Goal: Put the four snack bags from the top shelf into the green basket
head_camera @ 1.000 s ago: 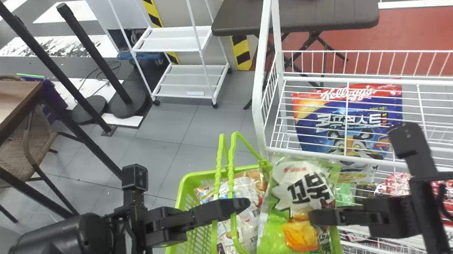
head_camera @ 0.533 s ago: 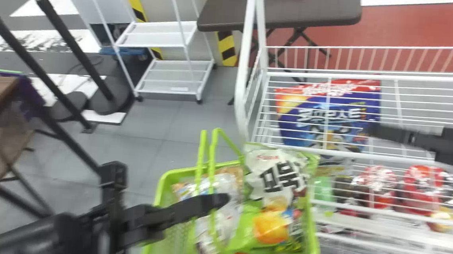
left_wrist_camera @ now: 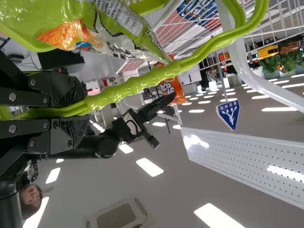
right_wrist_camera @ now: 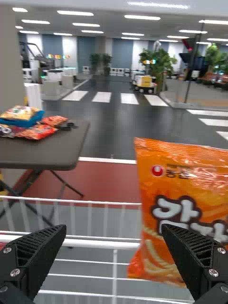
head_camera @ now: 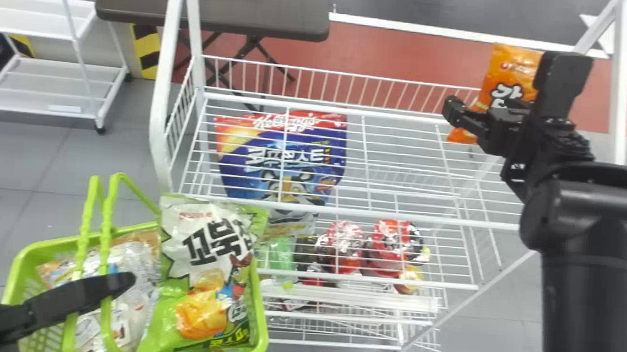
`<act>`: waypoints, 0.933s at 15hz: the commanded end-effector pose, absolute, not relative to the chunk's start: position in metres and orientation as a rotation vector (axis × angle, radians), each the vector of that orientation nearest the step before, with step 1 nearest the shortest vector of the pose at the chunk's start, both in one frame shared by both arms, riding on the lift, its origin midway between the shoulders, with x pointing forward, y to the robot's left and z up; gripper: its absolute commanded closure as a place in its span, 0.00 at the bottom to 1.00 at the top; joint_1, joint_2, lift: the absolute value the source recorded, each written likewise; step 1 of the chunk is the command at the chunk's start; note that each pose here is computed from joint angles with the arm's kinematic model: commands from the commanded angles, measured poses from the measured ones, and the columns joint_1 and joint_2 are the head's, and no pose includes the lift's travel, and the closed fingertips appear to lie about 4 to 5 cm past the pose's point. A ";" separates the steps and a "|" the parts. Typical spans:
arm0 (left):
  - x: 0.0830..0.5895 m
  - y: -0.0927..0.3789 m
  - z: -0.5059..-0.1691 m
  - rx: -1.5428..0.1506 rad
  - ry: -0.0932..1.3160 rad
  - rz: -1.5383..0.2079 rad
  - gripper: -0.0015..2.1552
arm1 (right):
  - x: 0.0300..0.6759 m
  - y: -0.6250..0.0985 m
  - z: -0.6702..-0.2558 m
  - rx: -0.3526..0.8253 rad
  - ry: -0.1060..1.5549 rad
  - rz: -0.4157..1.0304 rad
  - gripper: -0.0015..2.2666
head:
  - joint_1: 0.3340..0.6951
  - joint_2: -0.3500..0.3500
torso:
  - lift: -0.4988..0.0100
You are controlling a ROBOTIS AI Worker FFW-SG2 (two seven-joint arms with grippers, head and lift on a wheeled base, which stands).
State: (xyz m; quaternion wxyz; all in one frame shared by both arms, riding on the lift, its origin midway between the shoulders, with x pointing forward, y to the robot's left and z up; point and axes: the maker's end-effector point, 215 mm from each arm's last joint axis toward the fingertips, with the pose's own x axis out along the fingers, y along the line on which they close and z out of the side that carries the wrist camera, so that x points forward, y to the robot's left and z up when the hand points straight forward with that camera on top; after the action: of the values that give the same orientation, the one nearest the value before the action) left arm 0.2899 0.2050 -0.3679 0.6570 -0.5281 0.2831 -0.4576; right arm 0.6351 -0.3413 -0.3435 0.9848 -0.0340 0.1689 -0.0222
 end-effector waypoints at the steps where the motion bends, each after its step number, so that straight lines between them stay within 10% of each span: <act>1: 0.289 0.205 -0.366 -1.201 0.636 -1.044 1.00 | 0.643 -0.359 -0.361 -0.095 0.345 -0.096 0.03 | 1.00 0.28 | 0.98; 11: 0.288 0.207 -0.367 -1.199 0.643 -1.043 1.00 | 0.668 -0.420 -0.389 -0.133 0.377 -0.235 0.04 | 1.00 0.16 | 0.98; 14: 0.287 0.208 -0.368 -1.199 0.645 -1.040 1.00 | 0.676 -0.424 -0.393 -0.130 0.392 -0.222 0.33 | 1.00 0.15 | 0.98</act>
State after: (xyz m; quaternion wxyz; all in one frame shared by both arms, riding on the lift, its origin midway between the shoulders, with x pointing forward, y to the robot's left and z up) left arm 0.2887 0.2074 -0.3695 0.6570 -0.5273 0.2863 -0.4564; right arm 0.6731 -0.4221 -0.3925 0.9727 -0.0642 0.1928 -0.1118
